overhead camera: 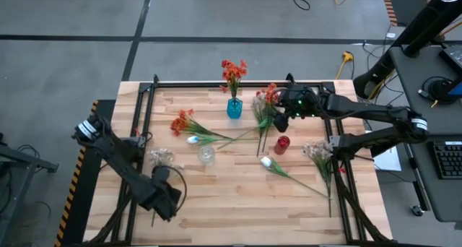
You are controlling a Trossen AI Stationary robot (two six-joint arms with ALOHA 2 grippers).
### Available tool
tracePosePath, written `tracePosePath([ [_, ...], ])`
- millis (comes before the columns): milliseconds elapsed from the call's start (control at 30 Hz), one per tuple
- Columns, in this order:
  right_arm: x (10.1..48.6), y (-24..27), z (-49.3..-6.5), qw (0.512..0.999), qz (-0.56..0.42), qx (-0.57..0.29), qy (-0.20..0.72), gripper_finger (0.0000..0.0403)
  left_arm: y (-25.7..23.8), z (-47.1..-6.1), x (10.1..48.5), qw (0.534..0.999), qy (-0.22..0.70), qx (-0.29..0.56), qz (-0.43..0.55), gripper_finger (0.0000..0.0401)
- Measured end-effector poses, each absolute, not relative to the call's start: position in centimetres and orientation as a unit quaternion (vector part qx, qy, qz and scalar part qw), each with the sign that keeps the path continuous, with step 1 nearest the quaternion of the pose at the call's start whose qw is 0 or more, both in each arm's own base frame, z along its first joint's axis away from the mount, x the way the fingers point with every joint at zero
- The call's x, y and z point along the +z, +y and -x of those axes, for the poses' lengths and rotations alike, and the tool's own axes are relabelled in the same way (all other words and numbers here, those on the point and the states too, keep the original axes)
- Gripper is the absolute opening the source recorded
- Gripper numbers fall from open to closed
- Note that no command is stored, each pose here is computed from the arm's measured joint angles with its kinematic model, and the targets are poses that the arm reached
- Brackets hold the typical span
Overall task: Sort flowers into vase by color
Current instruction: Put the left white flowers into the red vase
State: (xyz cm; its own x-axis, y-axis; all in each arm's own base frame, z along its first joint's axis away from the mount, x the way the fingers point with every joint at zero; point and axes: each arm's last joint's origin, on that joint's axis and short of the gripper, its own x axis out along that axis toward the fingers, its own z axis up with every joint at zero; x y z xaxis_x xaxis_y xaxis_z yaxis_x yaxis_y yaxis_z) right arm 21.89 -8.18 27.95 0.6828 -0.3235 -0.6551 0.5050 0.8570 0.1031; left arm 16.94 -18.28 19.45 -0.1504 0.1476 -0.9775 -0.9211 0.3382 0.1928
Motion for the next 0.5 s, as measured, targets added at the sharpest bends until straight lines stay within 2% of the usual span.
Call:
tracePosePath([
  [300, 28.1, -7.3, -19.5, 0.88, -0.168, -0.24, 0.373, 0.0243, -19.9, -16.2, 17.8, 0.56, 0.571, 0.508, 0.321, 0.0211],
  [500, 28.7, -6.9, -18.5, 0.88, -0.179, -0.243, 0.366, 0.0242, -20.4, -16.6, 16.6, 0.598, 0.542, 0.503, 0.308, 0.021],
])
